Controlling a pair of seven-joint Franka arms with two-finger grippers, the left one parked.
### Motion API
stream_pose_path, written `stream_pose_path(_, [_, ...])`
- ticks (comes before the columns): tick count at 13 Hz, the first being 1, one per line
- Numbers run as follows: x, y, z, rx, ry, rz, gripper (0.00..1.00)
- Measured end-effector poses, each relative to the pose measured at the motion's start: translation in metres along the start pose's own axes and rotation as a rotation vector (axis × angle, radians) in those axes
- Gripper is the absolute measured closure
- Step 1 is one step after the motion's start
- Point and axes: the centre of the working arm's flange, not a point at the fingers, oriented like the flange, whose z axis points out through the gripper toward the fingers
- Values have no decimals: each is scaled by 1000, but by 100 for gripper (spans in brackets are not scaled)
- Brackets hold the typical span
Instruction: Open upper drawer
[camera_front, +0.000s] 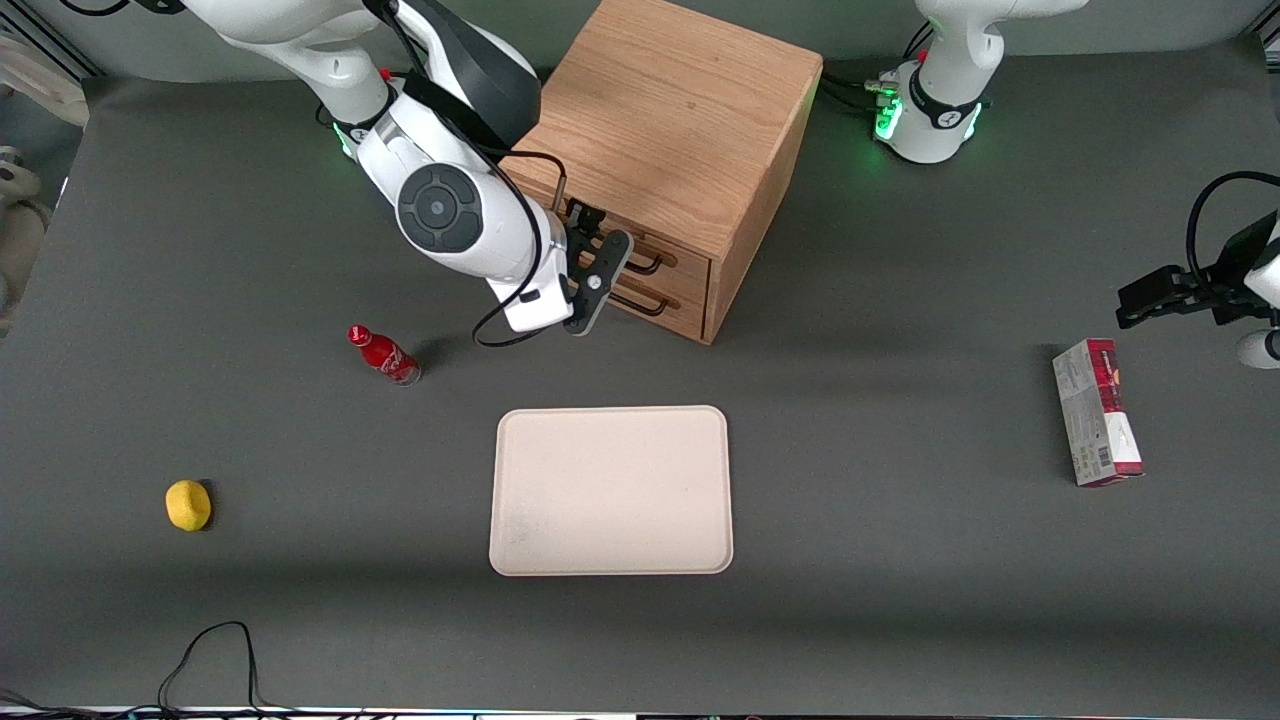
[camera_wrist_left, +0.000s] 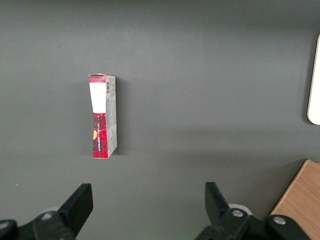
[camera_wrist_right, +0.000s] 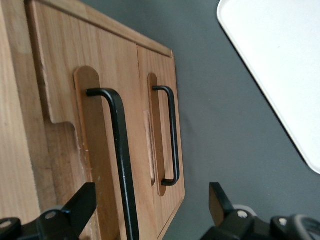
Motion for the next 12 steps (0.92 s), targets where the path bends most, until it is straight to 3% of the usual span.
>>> stream_pose_path(3, [-3,0,13,8,-22,-5,0])
stream_pose_path(12, [-4,5,51,-8,-2,-37,0])
